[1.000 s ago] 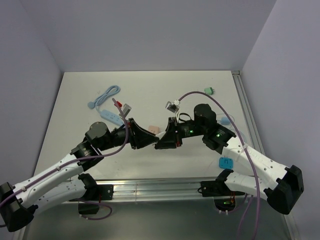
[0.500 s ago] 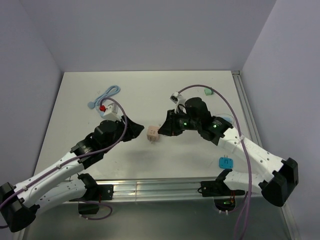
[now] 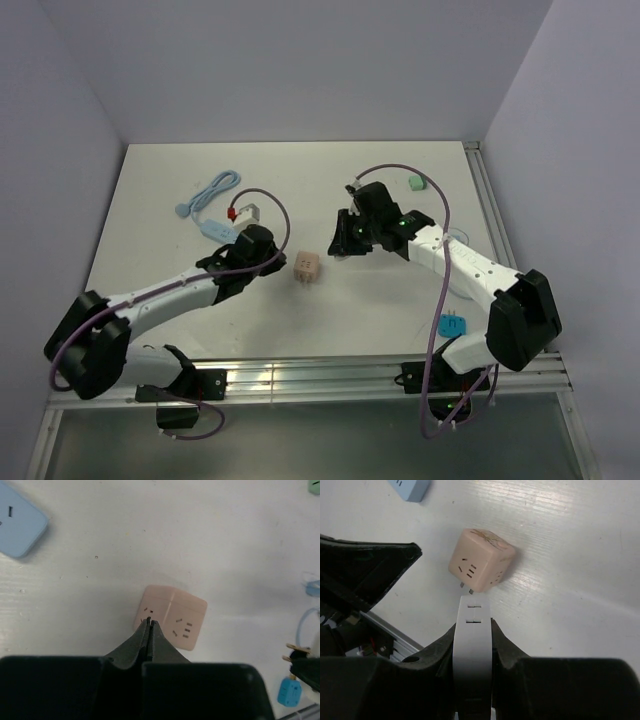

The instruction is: Insert the plug

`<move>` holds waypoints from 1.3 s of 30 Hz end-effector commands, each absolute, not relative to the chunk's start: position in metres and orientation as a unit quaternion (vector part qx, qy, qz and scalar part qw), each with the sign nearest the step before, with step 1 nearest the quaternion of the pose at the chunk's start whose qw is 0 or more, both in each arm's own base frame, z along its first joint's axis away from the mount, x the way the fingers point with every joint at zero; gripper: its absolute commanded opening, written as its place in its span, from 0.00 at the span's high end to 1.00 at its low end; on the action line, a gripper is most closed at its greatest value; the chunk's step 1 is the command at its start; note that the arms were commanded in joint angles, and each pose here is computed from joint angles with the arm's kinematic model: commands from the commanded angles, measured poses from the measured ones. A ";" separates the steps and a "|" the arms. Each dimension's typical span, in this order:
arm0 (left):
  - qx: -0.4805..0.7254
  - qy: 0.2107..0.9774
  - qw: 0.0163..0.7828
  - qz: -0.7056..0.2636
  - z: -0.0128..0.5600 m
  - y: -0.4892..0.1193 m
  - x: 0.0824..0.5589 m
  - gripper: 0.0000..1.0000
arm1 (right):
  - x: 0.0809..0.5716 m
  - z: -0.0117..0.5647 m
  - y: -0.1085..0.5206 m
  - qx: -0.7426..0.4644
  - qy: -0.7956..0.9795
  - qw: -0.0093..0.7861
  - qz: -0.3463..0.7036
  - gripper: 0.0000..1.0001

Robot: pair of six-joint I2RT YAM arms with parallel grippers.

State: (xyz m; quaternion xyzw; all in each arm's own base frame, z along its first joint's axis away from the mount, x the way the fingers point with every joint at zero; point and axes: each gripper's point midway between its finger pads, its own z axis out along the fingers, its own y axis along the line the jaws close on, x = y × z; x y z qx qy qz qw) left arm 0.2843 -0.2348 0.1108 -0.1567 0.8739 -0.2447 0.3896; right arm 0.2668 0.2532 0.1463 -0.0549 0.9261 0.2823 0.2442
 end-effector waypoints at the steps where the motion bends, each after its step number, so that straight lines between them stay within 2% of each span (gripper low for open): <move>1: -0.169 0.862 0.404 -0.256 0.122 -0.252 0.310 1.00 | 0.285 0.165 0.251 -0.045 0.919 0.278 0.277 1.00; 9: -0.167 0.886 0.356 -0.245 0.078 -0.271 0.315 1.00 | 0.287 0.168 0.241 -0.047 0.914 0.290 0.280 1.00; 19: -0.172 0.883 0.296 -0.322 0.074 -0.295 0.283 1.00 | 0.284 0.160 0.242 -0.050 0.914 0.281 0.289 1.00; 25: -0.164 0.891 0.270 -0.326 0.069 -0.303 0.255 1.00 | 0.279 0.169 0.244 -0.068 0.908 0.283 0.301 1.00; 31: -0.180 0.872 0.342 -0.301 0.105 -0.260 0.249 1.00 | 0.254 0.179 0.251 -0.139 0.889 0.269 0.343 1.00; 34: -0.155 0.854 0.382 -0.318 0.141 -0.246 0.243 1.00 | 0.216 0.191 0.270 -0.232 0.844 0.223 0.429 1.00; 37: -0.088 0.823 0.408 -0.385 0.185 -0.250 0.230 0.90 | 0.179 0.205 0.283 -0.310 0.794 0.205 0.481 1.00; 38: -0.055 0.815 0.395 -0.420 0.194 -0.257 0.218 0.81 | 0.163 0.208 0.292 -0.344 0.776 0.198 0.491 1.00; 39: -0.027 0.802 0.403 -0.439 0.207 -0.259 0.212 0.77 | 0.148 0.215 0.295 -0.367 0.753 0.182 0.515 1.00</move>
